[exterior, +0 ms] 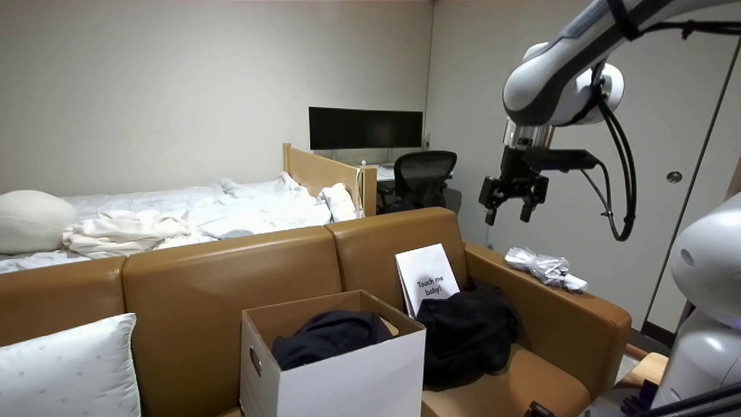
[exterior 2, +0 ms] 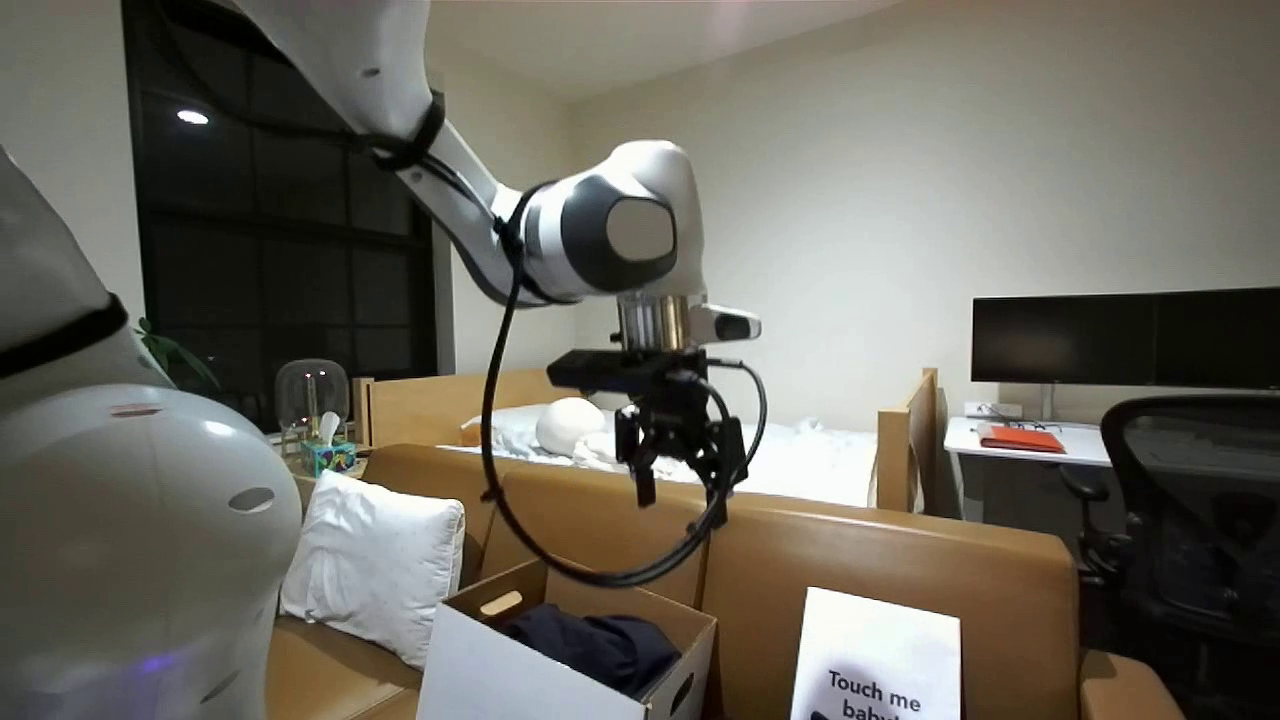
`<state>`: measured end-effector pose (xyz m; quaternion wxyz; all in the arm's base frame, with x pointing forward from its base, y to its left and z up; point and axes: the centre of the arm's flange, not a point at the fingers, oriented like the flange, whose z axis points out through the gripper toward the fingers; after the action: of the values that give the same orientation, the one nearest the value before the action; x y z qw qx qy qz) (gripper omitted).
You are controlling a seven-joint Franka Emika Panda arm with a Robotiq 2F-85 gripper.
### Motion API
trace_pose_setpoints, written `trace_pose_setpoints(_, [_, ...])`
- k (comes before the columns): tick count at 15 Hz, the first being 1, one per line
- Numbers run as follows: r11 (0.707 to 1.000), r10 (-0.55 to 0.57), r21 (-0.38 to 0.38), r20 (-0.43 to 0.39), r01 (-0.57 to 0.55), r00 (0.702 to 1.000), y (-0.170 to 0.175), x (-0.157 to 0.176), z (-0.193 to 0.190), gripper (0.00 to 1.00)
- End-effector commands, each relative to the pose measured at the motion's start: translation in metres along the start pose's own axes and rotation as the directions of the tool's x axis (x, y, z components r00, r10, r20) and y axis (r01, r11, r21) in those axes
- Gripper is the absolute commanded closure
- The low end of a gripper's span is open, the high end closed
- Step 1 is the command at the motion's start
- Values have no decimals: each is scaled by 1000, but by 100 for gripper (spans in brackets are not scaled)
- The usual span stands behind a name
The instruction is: Pick up the black cloth from the sofa and put it in the box
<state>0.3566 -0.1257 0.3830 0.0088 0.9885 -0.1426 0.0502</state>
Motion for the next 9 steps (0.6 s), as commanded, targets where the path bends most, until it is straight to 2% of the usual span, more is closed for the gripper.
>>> trace_pose_setpoints(1, [999,-5,-32,47,7,999,1,-10,21,0])
trace_pose_setpoints(2, [998,-2,-56,92,7,996,3,-19,39,0])
trace_pose_setpoints(4, [998,2,-67,125,6,992,5,-24,51,0])
trace_pose_setpoints(7, [998,2,-68,122,7,993,5,-22,50,0])
trace_pose_setpoints(9, [999,9,-32,64,-7,998,-12,-9,45,0])
